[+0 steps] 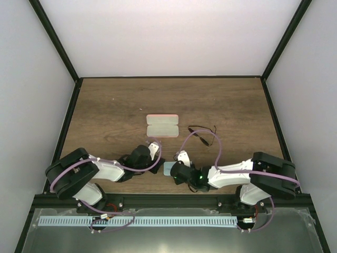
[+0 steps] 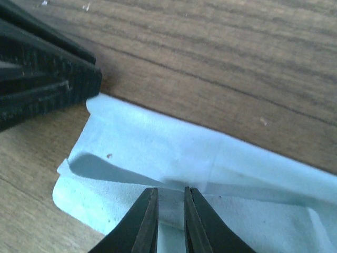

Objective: Organize the sunglasses
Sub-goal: Fold the glasses cleaning cloth at the center of the board.

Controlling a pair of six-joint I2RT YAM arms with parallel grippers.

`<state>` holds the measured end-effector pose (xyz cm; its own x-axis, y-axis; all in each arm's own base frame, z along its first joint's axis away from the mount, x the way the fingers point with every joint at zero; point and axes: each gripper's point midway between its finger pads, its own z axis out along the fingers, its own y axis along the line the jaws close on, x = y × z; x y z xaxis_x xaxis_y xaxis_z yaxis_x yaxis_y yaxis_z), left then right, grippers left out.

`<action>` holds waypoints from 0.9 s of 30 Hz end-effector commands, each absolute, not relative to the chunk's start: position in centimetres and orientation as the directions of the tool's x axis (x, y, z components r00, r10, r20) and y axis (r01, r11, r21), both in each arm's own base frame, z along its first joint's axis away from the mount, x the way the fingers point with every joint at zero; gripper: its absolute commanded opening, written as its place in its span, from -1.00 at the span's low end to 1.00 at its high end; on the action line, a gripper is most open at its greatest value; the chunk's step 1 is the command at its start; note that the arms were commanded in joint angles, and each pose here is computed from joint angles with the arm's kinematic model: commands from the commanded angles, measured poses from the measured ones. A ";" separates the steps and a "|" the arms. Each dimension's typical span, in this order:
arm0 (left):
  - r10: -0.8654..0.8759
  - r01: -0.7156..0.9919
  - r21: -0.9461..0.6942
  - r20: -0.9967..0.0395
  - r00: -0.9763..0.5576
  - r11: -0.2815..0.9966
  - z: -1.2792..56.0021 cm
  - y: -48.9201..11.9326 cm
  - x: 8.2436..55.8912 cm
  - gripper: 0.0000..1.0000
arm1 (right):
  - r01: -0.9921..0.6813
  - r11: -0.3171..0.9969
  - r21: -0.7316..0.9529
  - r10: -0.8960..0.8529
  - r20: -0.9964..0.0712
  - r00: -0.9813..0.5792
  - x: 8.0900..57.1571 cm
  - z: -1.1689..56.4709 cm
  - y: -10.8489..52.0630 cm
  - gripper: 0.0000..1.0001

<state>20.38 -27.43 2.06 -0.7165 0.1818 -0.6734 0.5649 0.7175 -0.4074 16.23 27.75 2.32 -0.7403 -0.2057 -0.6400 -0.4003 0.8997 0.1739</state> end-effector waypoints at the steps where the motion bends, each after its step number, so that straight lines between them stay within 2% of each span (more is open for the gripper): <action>1: 0.163 0.570 -0.412 -0.692 -0.704 0.711 2.8 -27.4 20.3 -0.67 | -0.372 0.918 0.136 -0.205 -0.641 -0.740 15.8 2.1 27.2 -0.69; 15: 0.155 0.570 -0.415 -0.696 -0.701 0.709 3.0 -27.3 20.3 -0.67 | -0.377 0.920 0.105 -0.228 -0.642 -0.733 12.7 2.8 27.3 -0.69; 27: 0.144 0.578 -0.428 -0.704 -0.695 0.695 4.1 -27.9 20.5 -0.67 | -0.357 0.921 0.157 -0.165 -0.672 -0.722 12.3 4.5 26.3 -0.70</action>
